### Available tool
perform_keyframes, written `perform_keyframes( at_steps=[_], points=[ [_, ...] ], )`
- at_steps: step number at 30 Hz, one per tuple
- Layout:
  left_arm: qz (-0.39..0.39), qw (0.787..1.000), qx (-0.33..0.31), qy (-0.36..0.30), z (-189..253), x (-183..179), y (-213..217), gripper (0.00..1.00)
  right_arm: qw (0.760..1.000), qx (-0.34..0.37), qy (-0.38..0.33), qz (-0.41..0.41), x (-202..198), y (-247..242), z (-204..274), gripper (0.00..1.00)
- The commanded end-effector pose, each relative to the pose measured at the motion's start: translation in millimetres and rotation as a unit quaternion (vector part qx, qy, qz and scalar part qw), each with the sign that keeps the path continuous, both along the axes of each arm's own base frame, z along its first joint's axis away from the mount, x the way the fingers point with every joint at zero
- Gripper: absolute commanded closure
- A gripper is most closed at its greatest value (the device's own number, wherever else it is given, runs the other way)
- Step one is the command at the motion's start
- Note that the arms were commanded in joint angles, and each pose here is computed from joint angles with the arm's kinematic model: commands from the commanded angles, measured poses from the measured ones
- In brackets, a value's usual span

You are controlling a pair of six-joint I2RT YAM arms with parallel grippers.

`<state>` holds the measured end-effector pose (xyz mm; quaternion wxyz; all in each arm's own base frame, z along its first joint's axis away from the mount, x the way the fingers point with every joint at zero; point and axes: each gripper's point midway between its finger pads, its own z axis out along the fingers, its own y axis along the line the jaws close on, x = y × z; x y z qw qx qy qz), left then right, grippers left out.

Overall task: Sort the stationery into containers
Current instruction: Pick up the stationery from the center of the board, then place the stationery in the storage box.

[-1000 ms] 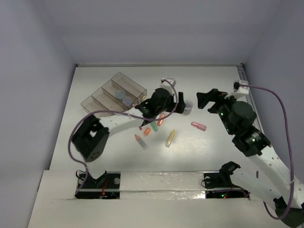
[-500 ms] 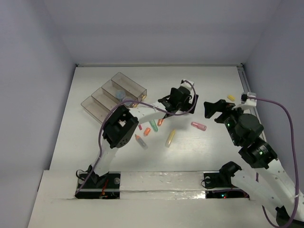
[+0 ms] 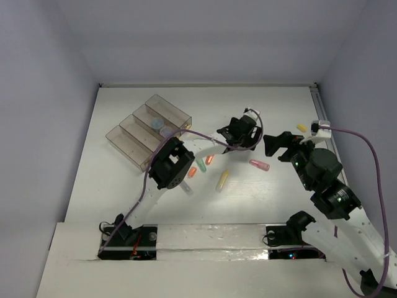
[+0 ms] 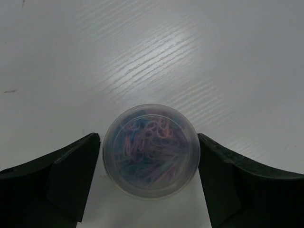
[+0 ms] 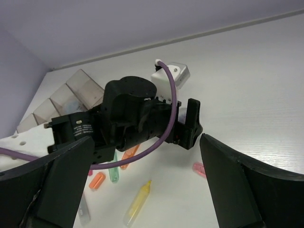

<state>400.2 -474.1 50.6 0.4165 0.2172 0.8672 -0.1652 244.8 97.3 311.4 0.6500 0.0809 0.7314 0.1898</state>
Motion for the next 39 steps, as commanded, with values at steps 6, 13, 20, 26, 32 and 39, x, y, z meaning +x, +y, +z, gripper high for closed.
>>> perform_keyframes(
  at_steps=[6, 13, 20, 26, 32, 39],
  points=[
    [0.005, 1.000, 0.000, -0.030, 27.6, 5.8, -6.2, 0.63, 0.999, -0.001, -0.015, 0.031, 1.1, 12.1, 6.2, 0.04],
    [0.021, 0.996, -0.030, -0.084, 103.5, 3.6, 4.8, 0.82, 0.999, -0.004, -0.008, 0.053, 3.1, 22.4, 1.2, 0.04],
    [0.127, 0.977, -0.075, -0.153, 225.3, 55.5, 110.3, 0.81, 0.997, 0.002, -0.009, 0.082, 2.8, 34.6, 0.0, 0.04],
    [0.264, 0.951, -0.097, -0.127, 229.3, 99.6, 249.9, 0.81, 0.994, 0.004, -0.011, 0.110, 3.7, 46.7, -2.4, 0.04],
    [0.367, 0.926, -0.038, -0.075, 172.6, 110.3, 374.8, 0.79, 0.991, 0.005, -0.010, 0.132, 1.3, 54.8, -4.4, 0.04],
    [0.407, 0.912, -0.020, -0.040, 125.9, 104.6, 434.0, 0.79, 0.988, 0.008, -0.008, 0.153, -3.2, 61.1, -8.5, 0.05]
  ],
)
